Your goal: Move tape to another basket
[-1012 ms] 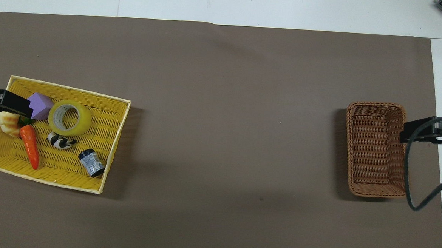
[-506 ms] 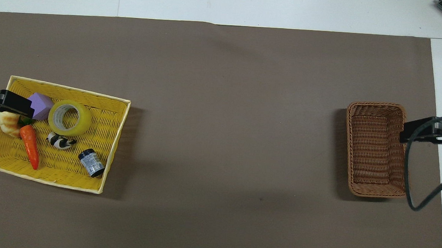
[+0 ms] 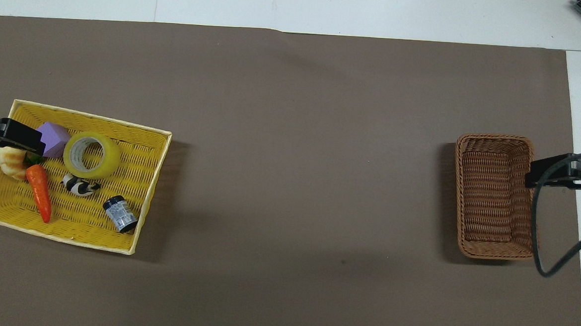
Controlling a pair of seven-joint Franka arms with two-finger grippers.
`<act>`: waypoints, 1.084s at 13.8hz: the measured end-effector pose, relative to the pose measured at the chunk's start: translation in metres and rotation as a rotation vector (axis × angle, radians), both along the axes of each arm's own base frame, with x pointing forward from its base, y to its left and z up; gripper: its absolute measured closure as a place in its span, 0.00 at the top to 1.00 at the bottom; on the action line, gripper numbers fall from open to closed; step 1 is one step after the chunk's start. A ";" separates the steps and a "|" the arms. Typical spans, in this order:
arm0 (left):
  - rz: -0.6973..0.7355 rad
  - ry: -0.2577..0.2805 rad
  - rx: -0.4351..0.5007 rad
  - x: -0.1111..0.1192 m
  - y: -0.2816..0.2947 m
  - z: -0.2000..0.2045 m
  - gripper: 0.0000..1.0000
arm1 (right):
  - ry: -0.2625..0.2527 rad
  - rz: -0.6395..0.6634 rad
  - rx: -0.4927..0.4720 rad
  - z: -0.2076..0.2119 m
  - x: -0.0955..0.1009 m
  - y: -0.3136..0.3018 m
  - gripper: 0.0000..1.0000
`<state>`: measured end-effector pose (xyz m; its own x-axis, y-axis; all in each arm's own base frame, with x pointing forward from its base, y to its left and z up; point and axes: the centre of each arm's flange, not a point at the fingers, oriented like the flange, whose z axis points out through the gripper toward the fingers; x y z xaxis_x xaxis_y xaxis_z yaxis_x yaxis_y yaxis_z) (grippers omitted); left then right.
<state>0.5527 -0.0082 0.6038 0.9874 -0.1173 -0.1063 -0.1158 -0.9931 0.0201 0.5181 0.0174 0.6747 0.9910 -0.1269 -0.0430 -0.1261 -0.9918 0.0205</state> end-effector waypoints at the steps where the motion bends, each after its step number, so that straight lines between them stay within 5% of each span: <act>1: 0.000 0.000 0.000 0.000 0.000 0.000 1.00 | 0.000 0.000 0.000 0.000 0.000 0.000 1.00; 15: 0.005 -0.011 0.001 -0.003 0.002 0.007 1.00 | 0.000 0.000 0.001 0.000 0.000 0.000 1.00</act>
<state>0.5494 -0.0058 0.6112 0.9891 -0.1118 -0.0955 -0.1106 -0.9937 0.0175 0.5181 0.0176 0.6747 0.9910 -0.1266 -0.0432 -0.1258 -0.9919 0.0192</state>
